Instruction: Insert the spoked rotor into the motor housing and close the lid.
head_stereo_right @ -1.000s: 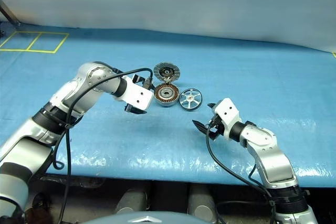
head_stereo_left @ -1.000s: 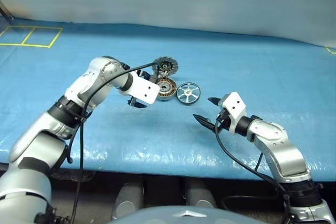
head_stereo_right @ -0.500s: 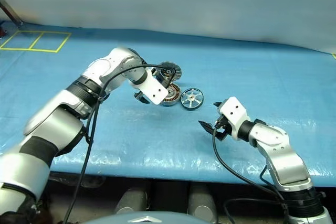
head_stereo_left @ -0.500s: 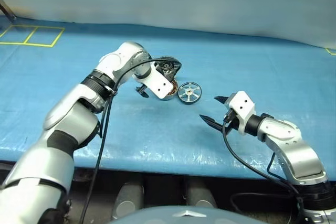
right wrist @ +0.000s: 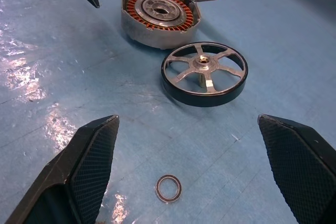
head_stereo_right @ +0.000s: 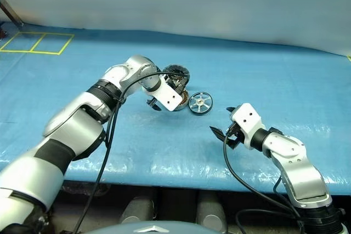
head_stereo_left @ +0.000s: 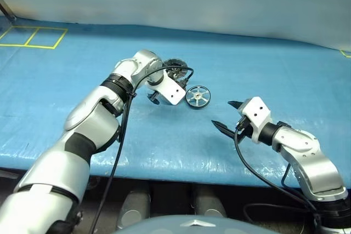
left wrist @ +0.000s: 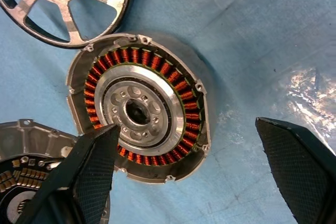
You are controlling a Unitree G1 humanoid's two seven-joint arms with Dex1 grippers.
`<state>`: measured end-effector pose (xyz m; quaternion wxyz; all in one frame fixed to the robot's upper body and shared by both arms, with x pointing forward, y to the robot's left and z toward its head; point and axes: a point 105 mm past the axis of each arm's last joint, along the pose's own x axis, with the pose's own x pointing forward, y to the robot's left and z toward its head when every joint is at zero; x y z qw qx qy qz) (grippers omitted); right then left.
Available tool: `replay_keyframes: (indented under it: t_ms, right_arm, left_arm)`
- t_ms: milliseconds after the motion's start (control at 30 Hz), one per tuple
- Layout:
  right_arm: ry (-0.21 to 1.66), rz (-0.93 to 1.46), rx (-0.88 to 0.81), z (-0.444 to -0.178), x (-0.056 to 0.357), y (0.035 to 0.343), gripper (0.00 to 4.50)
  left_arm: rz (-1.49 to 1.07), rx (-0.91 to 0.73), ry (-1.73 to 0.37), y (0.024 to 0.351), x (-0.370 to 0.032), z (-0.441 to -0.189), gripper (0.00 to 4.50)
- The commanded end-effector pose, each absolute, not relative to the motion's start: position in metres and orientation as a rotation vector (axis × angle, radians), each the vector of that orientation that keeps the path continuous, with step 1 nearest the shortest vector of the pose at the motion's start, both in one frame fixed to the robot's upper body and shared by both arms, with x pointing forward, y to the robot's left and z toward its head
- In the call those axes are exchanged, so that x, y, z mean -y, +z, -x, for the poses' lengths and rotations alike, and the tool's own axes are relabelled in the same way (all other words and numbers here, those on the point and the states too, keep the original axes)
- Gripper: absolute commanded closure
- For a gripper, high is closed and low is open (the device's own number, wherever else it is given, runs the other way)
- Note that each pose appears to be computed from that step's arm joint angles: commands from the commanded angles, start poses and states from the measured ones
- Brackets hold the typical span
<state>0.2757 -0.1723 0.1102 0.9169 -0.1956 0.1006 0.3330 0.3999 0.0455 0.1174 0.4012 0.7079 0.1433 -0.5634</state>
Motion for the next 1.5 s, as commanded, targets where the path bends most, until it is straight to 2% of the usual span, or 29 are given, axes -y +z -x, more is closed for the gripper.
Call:
replay_keyframes:
  t_ms: [33,1033,1133,1267,1333,1433,1500]
  right_arm:
    - [0.655,0.422,-0.148,-0.275,0.173,0.125,0.03]
    - [0.606,0.413,-0.125,-0.27,0.174,0.128,0.03]
    - [0.603,0.413,-0.124,-0.27,0.174,0.128,0.0]
    - [0.598,0.411,-0.122,-0.269,0.174,0.127,0.0]
    - [0.594,0.412,-0.122,-0.27,0.174,0.127,0.0]
    - [0.589,0.407,-0.118,-0.27,0.175,0.127,0.0]
    - [0.588,0.407,-0.117,-0.27,0.175,0.127,0.0]
  left_arm:
    - [-1.829,-0.321,-1.406,0.129,-0.036,-0.403,0.0]
    - [-1.768,-0.374,-1.407,0.097,-0.025,-0.401,0.0]
    - [-1.758,-0.382,-1.419,0.095,-0.025,-0.4,0.63]
    - [-1.763,-0.363,-1.391,0.094,-0.023,-0.402,1.91]
    - [-1.76,-0.371,-1.394,0.093,-0.024,-0.402,1.91]
    - [-1.759,-0.401,-1.403,0.091,-0.03,-0.401,2.4]
    - [-1.751,-0.4,-1.388,0.091,-0.031,-0.403,2.42]
